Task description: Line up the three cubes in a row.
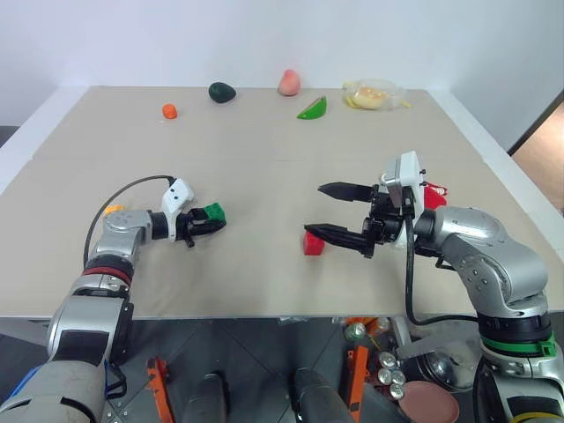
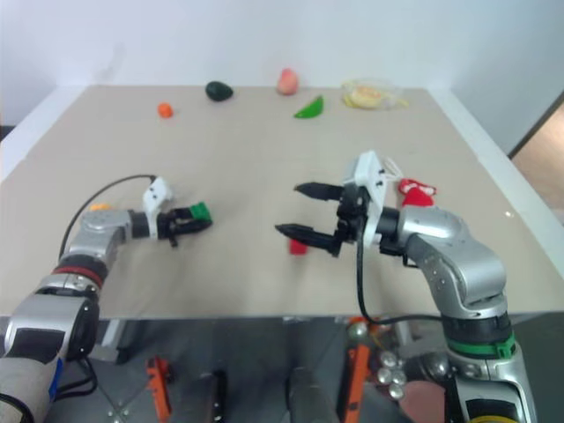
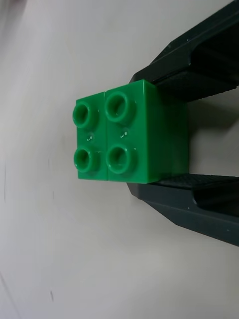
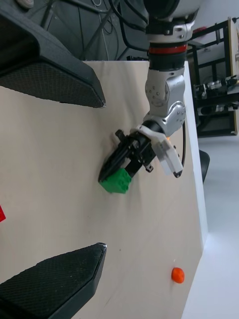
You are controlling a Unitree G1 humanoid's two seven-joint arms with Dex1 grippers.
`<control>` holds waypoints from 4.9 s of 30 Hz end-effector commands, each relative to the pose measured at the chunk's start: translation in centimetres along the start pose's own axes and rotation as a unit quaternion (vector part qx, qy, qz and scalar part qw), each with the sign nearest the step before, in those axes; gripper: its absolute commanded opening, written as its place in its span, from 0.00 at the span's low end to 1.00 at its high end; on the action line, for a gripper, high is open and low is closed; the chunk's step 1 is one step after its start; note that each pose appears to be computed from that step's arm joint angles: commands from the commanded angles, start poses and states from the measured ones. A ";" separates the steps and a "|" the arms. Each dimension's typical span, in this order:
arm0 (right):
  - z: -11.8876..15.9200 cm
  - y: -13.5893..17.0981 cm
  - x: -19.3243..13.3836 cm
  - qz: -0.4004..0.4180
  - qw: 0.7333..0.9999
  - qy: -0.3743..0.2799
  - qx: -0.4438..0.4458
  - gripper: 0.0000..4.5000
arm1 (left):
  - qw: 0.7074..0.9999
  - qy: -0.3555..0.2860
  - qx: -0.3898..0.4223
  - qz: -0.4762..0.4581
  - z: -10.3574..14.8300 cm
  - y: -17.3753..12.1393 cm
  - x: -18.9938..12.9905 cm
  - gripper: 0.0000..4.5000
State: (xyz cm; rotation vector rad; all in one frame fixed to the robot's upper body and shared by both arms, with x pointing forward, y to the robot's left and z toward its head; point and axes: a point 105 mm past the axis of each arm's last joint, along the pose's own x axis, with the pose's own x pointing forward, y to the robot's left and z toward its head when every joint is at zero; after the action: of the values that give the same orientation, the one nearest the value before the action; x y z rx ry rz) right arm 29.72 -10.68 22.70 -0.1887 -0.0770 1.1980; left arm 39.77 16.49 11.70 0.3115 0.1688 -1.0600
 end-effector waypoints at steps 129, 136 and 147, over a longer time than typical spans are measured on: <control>-1.6 1.0 2.1 0.137 0.990 0.017 -0.012 1.00 | 0.779 -0.098 -0.150 0.601 -0.1 0.0 -15.0 1.00; -1.7 1.1 1.5 0.115 0.993 0.017 -0.008 1.00 | 0.752 -0.095 -0.181 0.627 -1.8 1.2 -15.3 1.00; -1.5 1.3 0.6 0.090 0.996 0.018 -0.005 1.00 | 0.763 -0.066 -0.194 0.613 -3.6 2.2 -13.7 1.00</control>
State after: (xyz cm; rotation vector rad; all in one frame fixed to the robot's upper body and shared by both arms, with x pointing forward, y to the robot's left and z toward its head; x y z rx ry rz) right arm 29.41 -9.50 19.71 -0.2130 0.0155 1.3847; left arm 34.85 29.63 11.21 -0.1016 0.0719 0.2790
